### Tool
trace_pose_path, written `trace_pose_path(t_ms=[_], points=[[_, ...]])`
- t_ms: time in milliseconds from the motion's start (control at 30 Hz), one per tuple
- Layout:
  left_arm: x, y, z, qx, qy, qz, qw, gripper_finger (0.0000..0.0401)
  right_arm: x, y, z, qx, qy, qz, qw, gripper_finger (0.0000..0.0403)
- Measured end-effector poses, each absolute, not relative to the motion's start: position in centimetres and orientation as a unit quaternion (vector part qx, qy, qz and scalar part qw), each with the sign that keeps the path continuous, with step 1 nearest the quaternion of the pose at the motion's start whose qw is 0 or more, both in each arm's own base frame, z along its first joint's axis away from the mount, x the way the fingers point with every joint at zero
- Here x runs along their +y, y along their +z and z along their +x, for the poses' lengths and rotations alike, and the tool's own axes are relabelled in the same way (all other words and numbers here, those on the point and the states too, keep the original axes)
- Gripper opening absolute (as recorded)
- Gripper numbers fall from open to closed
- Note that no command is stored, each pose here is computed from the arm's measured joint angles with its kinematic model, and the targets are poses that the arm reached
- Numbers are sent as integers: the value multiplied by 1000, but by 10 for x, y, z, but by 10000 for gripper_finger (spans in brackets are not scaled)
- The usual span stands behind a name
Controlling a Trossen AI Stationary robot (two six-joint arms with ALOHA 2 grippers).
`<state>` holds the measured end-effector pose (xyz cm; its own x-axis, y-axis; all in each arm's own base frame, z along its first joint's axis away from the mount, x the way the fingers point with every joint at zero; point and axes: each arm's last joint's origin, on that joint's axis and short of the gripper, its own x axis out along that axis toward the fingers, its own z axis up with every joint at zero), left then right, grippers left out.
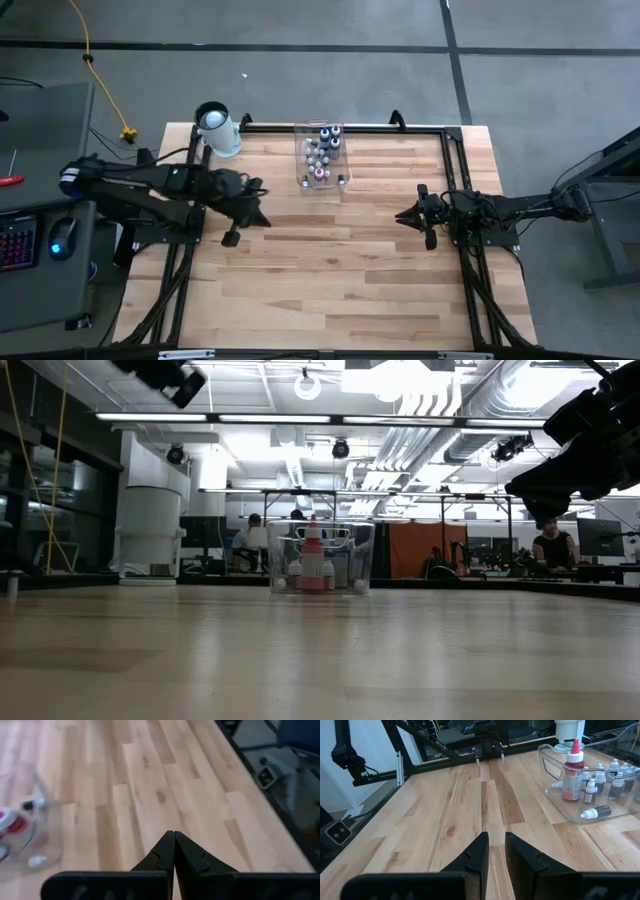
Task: Pick & Place food coloring
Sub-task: Return to Home Position
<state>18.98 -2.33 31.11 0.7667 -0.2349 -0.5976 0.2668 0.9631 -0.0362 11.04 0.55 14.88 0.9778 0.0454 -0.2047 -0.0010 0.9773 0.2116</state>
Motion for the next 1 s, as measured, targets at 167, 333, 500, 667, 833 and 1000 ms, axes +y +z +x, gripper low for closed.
trace_pose_path(t_ms=[167,333,500,667,833,1000], points=[[-18,278,160,253,-88,12,963,0,5,149,110,105,12,106,989,52],[-15,255,149,198,-94,30,975,0,5,149,110,105,12,106,989,52],[-1,232,145,166,-90,15,982,0,5,149,110,104,12,106,989,52],[7,213,137,123,-67,0,990,0,5,149,110,104,12,106,989,51],[7,194,127,91,-48,-17,995,0,5,149,110,104,12,106,989,55],[6,188,118,68,-45,-38,996,0,5,149,110,104,12,106,989,52]])
